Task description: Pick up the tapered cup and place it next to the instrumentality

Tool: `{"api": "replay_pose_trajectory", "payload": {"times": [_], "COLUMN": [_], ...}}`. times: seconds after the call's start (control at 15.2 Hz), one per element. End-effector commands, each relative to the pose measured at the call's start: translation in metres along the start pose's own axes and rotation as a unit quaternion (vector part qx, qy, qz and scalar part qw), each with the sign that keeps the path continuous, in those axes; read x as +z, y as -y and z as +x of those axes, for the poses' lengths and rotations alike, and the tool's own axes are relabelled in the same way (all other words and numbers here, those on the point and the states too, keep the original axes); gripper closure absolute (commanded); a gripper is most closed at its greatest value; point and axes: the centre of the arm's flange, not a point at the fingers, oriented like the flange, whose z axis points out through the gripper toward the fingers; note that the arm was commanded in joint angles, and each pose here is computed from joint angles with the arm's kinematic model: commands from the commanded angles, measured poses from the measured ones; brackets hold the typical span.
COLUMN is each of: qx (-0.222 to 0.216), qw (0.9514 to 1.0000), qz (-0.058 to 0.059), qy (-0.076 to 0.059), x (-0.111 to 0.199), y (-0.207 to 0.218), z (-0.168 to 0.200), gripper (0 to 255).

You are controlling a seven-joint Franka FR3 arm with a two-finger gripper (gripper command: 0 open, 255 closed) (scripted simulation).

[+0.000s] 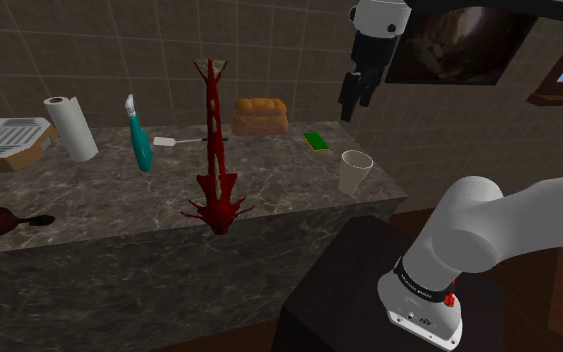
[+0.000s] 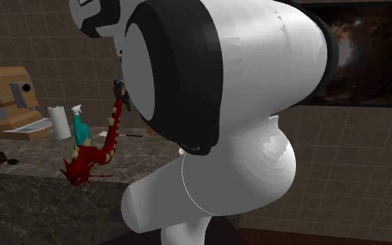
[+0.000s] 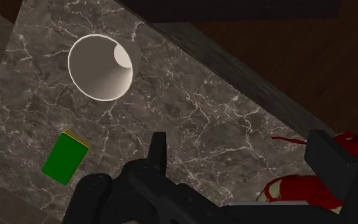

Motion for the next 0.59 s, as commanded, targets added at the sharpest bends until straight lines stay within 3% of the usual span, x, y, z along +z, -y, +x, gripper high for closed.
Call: {"api": "replay_pose_trajectory", "payload": {"times": [0.0,0.53], "qx": [0.0,-0.007], "qw": [1.0,0.9997], "qz": [0.0,-0.019], "qy": [0.0,-0.012], "x": [0.0,0.096], "y": [0.0,-0.038], "z": [0.0,-0.005], "gripper": [0,0]}}
